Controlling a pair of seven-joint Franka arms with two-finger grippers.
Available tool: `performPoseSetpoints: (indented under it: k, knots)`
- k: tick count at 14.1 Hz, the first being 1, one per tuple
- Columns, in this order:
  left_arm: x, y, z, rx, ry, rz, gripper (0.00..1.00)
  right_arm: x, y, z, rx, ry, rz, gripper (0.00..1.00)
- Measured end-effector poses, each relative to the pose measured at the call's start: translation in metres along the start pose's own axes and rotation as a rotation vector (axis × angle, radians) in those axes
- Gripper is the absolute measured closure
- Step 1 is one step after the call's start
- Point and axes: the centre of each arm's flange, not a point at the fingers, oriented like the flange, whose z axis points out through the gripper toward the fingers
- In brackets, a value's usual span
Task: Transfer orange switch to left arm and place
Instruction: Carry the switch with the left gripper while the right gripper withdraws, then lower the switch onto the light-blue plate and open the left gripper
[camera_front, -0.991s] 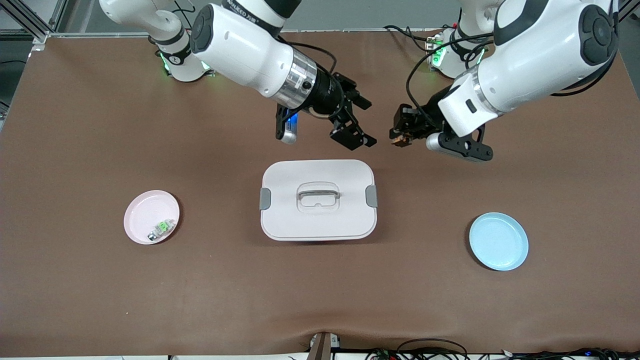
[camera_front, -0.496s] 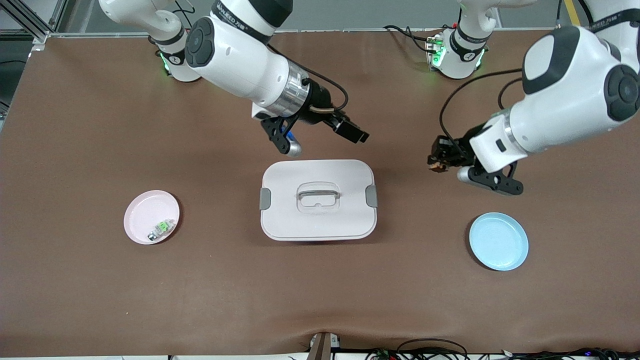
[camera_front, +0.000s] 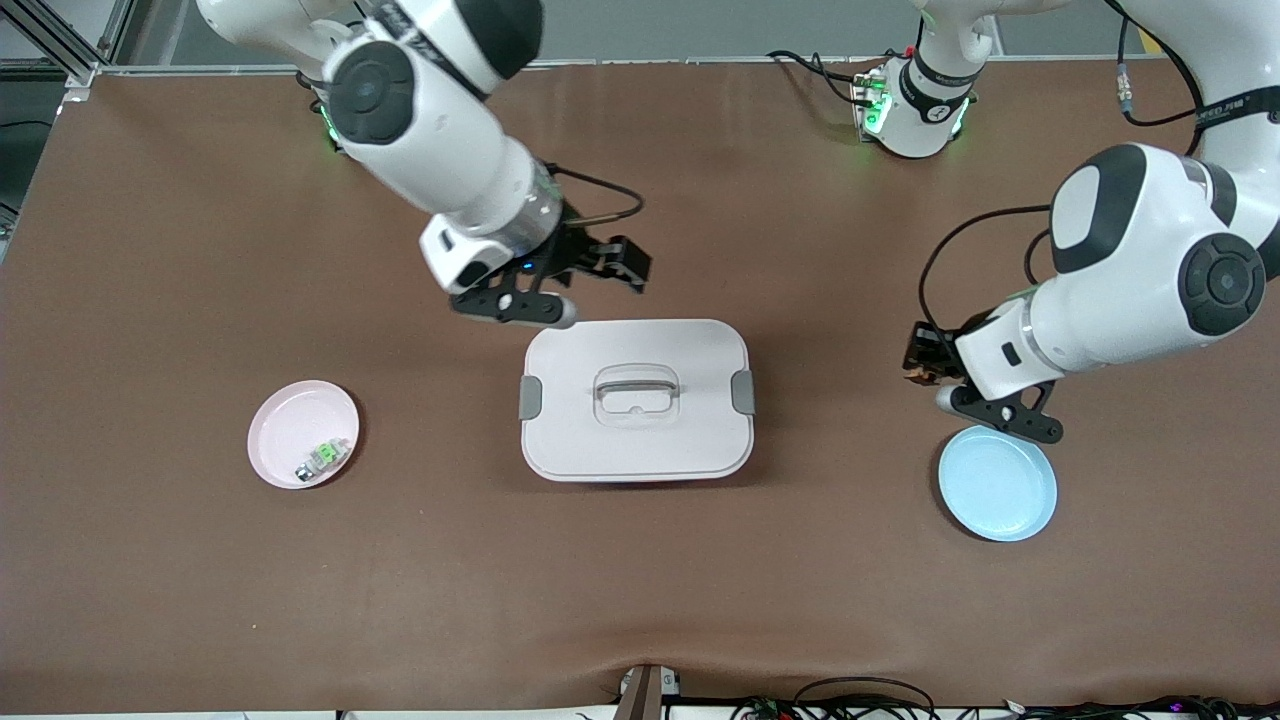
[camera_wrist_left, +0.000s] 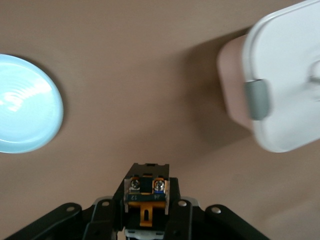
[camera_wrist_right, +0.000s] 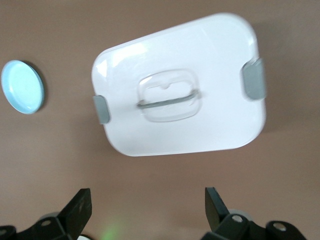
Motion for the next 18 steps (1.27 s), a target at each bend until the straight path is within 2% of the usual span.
performPoseSetpoints:
  k: [4,6,9,13,15,18]
  knots:
    - [0.008,-0.051,0.02,0.01,0.023,0.101,0.66,0.022,0.053,-0.029,-0.135,0.017,-0.217,0.0]
    - [0.012,-0.082,0.039,0.015,0.028,0.168,0.66,0.032,0.079,-0.039,-0.187,0.004,-0.258,0.0]
    - [0.017,-0.117,0.07,0.091,-0.006,0.286,0.66,0.052,0.121,-0.062,-0.206,-0.006,-0.212,0.0]
    - [0.022,-0.156,0.105,0.109,0.006,0.451,0.66,0.069,0.169,-0.128,-0.203,0.061,-0.139,0.0]
    - [0.022,-0.18,0.122,0.109,0.023,0.528,0.66,0.076,0.187,-0.14,-0.243,0.095,-0.113,0.0]
    - [0.024,-0.201,0.145,0.116,0.045,0.659,0.66,0.08,0.201,-0.152,-0.256,0.119,-0.089,0.0]
